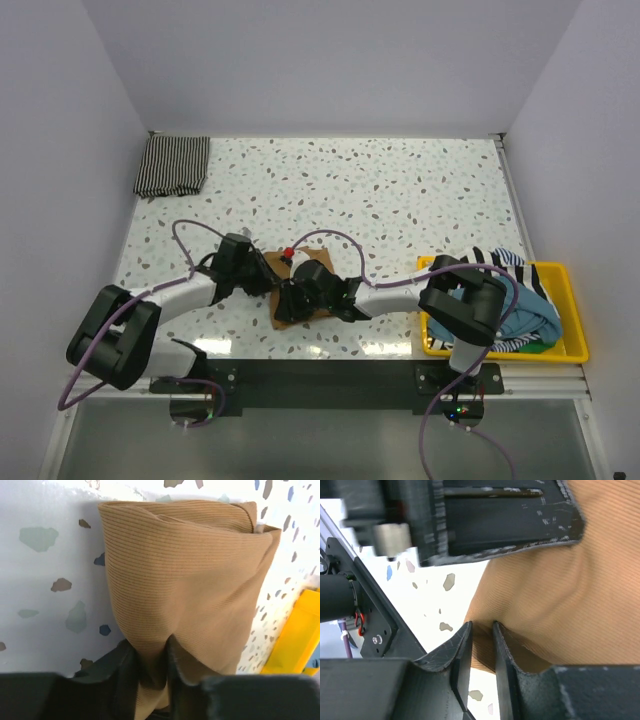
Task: Fold and stack the tank tops
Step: Neatly place the folded tank top to the corner
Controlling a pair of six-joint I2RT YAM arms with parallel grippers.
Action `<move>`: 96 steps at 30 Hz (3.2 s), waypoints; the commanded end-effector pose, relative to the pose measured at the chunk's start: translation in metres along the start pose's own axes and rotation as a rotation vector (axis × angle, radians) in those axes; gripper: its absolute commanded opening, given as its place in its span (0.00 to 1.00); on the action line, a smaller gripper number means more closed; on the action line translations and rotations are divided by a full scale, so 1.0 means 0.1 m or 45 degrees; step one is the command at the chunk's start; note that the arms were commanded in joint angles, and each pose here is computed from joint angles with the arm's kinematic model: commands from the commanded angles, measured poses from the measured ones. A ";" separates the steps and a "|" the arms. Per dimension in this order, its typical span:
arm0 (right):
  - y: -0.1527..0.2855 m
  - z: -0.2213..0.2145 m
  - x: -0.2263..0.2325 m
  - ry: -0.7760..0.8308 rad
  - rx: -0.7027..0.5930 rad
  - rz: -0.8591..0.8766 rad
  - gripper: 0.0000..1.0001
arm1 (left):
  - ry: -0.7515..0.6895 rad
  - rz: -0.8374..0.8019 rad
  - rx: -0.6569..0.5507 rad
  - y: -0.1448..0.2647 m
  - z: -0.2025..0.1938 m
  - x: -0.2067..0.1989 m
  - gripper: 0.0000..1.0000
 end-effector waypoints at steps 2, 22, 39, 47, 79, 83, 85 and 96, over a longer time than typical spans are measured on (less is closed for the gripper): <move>0.03 0.03 0.08 -0.002 0.018 0.015 0.33 | -0.103 0.407 0.089 -0.06 -0.14 0.38 0.22; 1.81 1.13 -0.01 -0.008 -0.520 -0.369 0.82 | -0.636 1.132 -0.229 -0.52 1.79 0.11 0.00; 1.71 1.21 -0.06 0.120 -0.505 -0.338 0.79 | -0.876 1.537 -0.524 -0.68 3.45 -0.05 0.00; 1.56 1.24 -0.09 0.126 -0.476 -0.325 0.77 | -0.927 1.569 -0.671 -0.48 3.95 -0.20 0.00; 0.99 1.27 -0.20 0.118 -0.312 -0.317 0.73 | -0.748 1.342 -0.863 0.18 4.72 0.74 0.00; 0.95 1.26 -0.23 0.115 -0.296 -0.321 0.73 | -0.694 1.303 -0.853 0.13 4.72 0.92 0.00; 0.94 1.26 -0.23 0.114 -0.291 -0.320 0.73 | -0.665 1.303 -0.852 0.11 4.73 0.99 0.00; 0.94 1.25 -0.23 0.115 -0.287 -0.323 0.73 | -0.364 1.334 -1.042 0.48 4.65 0.86 0.70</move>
Point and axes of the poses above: each gripper's point midway between its finger pads, its own y axis back along the fingers, its own x axis along the line the jaws close on, z = x × y, the point moved 9 cm from there along y, back along the fingers, and after that the axes turned 8 degrees about -y, right-handed, at the moved point
